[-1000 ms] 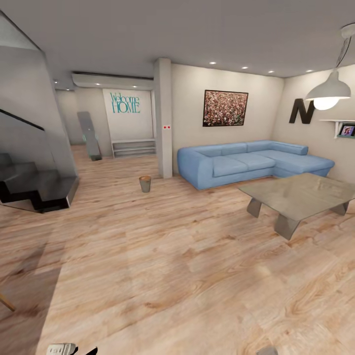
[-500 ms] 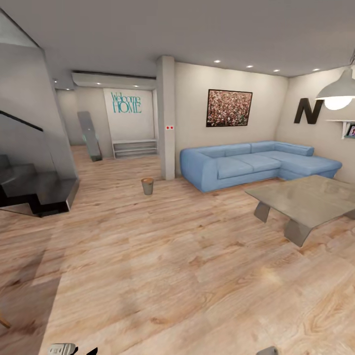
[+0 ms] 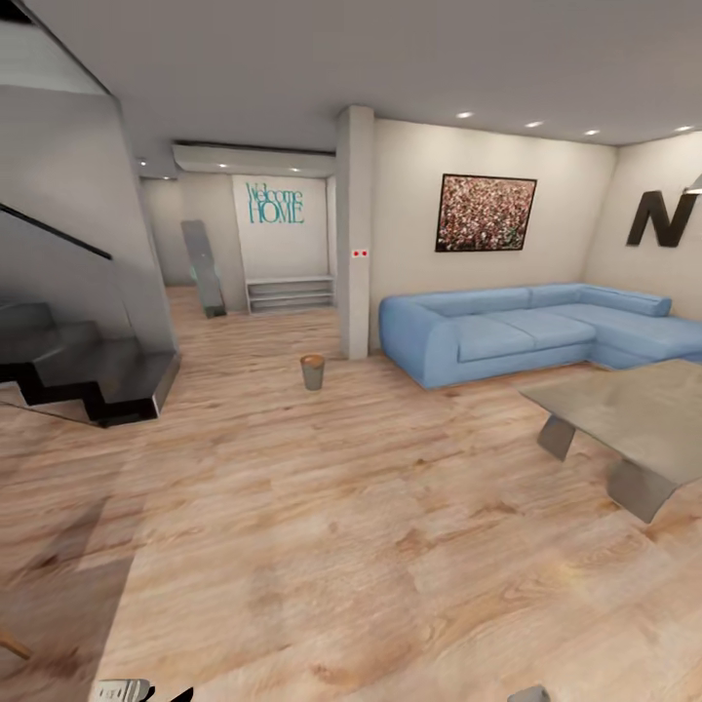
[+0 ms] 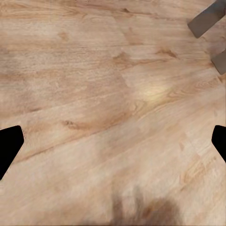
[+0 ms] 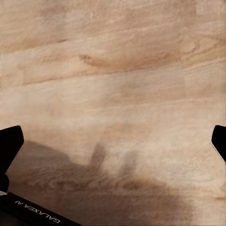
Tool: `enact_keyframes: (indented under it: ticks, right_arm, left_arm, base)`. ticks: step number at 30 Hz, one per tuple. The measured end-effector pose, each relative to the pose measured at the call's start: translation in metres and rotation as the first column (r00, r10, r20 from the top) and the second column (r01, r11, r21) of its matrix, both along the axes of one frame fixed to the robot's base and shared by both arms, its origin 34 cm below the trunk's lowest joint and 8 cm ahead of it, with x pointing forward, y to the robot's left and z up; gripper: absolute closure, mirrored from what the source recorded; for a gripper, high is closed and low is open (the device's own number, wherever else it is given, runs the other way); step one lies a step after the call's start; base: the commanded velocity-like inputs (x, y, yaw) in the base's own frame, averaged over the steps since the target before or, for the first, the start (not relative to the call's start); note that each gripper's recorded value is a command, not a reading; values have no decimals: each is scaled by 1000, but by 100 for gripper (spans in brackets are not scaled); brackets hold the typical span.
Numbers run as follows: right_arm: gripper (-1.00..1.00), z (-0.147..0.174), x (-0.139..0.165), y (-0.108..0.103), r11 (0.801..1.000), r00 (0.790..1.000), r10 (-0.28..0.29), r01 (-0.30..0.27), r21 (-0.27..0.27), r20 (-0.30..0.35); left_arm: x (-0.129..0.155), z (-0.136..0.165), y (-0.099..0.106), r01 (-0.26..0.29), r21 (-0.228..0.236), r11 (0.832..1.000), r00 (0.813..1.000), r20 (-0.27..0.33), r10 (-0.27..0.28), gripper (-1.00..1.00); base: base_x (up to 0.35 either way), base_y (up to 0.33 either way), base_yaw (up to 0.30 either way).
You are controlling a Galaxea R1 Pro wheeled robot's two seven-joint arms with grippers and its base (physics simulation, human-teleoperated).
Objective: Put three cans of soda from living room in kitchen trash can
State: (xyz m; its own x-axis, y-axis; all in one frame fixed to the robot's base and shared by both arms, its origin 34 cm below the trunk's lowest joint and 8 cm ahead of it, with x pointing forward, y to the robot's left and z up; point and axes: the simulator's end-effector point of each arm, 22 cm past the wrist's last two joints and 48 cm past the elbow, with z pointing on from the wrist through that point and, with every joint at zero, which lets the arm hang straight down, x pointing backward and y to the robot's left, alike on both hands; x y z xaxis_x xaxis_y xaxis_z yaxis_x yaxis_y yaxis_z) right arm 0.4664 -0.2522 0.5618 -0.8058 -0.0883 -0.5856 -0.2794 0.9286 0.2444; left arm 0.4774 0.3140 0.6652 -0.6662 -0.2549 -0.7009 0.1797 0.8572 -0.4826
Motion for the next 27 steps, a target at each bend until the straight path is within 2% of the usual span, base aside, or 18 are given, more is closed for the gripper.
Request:
enact_keyframes:
  ticks: [9, 27]
  right_arm:
    - [-100, 0, 0, 0, 1000, 1000, -1, 1, -1, -1]
    - [-100, -1, -1, -1, 1000, 1000, -3, 3, -2, -2]
  left_arm:
    - [0, 0, 0, 0, 0, 1000, 1000, 0, 0, -100]
    - [0, 0, 0, 0, -1, 1000, 1000, -2, 0, -100]
  base:
    - [345, 13, 245]
    - [345, 81, 230]
